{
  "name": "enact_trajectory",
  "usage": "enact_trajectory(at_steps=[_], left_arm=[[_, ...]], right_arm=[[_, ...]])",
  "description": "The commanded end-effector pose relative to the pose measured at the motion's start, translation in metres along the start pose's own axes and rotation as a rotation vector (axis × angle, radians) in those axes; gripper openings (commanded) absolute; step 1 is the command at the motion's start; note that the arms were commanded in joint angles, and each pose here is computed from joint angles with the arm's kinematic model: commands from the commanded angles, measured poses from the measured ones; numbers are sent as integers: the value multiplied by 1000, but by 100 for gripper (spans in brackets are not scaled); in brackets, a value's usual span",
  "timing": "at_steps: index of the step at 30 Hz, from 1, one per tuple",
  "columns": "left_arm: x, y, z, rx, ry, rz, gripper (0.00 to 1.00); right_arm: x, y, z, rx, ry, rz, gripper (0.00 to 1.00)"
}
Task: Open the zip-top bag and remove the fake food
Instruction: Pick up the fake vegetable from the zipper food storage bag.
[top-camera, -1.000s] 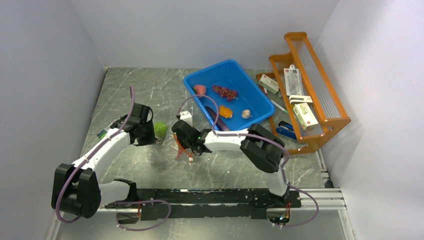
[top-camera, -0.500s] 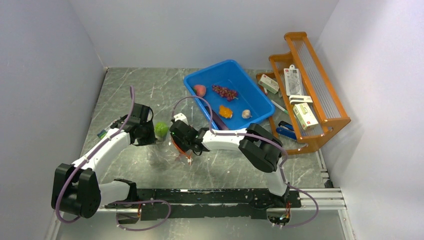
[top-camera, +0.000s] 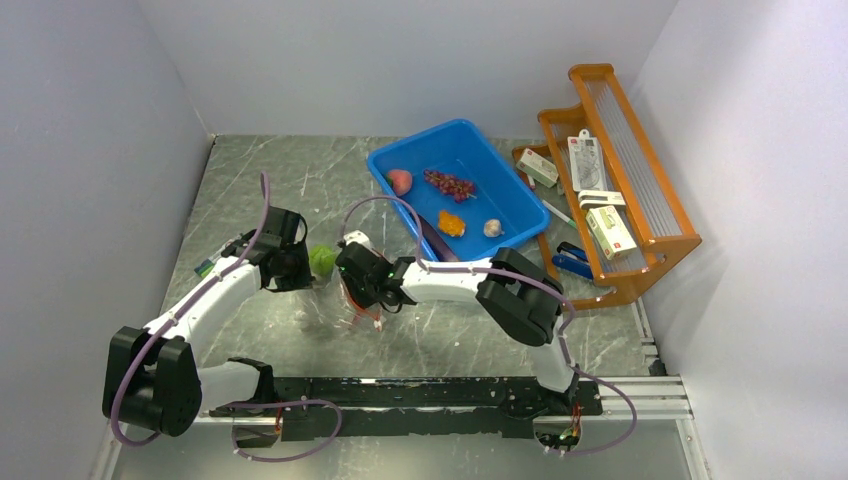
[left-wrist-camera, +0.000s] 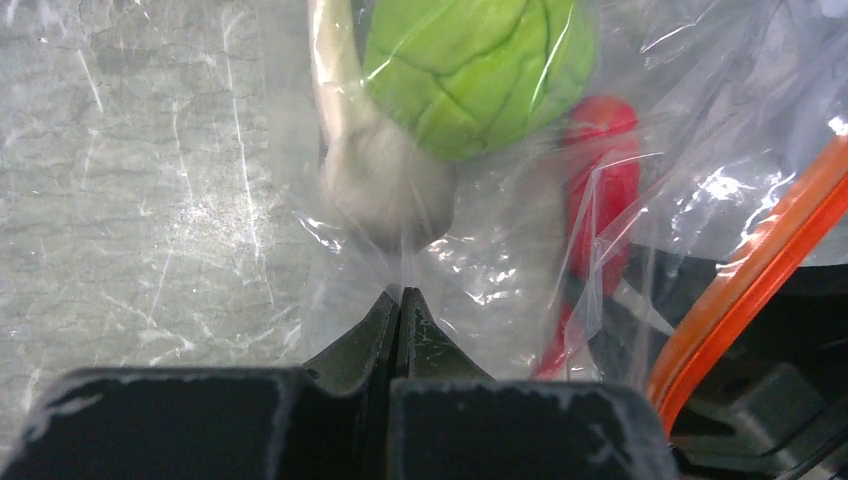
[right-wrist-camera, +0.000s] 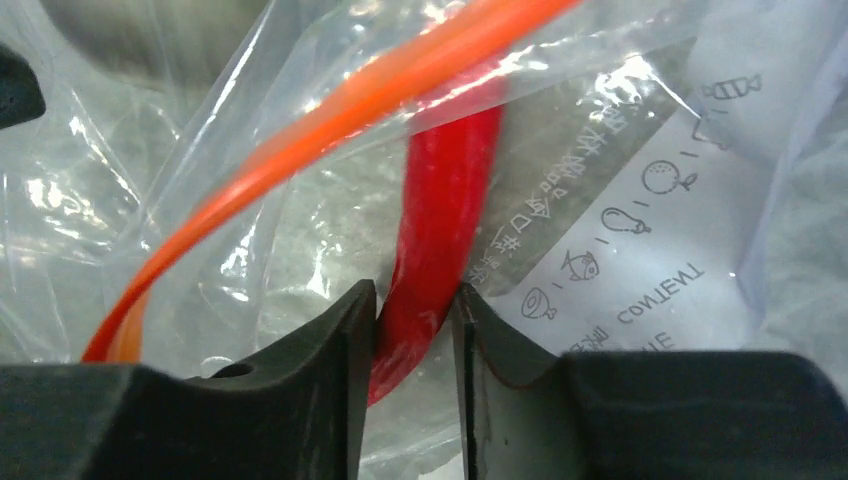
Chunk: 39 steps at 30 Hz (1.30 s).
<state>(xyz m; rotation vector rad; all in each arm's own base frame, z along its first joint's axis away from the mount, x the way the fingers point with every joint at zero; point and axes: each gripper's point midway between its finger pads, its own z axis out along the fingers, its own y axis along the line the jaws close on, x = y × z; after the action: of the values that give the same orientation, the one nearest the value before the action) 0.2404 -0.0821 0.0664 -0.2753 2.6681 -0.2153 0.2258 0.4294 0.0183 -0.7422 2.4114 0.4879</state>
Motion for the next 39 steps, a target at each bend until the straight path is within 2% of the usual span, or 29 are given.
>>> enact_trajectory(at_steps=[1,4,8,15,22,33,39], left_arm=[[-10,-7,-5,10,-26,8,7],[-10,-7,-5,7,-27,8,7],[-12,-7,-8,9,-41,5,7],[-11,-6,-6,4,-30,7,7],[-11,-7,-5,6,-30,7,7],[-11,-8,-5,9,-28,12,7],[-9,-7,-3,7,-16,14,7]], right_arm=[[27,-24,-3,152,74,91,28],[8,-35,-23,213,-21,153,22],[-5,-27,-35,127,-115,178,20],[-7,-14,-30,63,-60,191,19],[-22,-6,-43,-28,-100,241,19],[-41,-31,-69,99,-134,178,18],[-55,-22,-85,32,-184,126,18]])
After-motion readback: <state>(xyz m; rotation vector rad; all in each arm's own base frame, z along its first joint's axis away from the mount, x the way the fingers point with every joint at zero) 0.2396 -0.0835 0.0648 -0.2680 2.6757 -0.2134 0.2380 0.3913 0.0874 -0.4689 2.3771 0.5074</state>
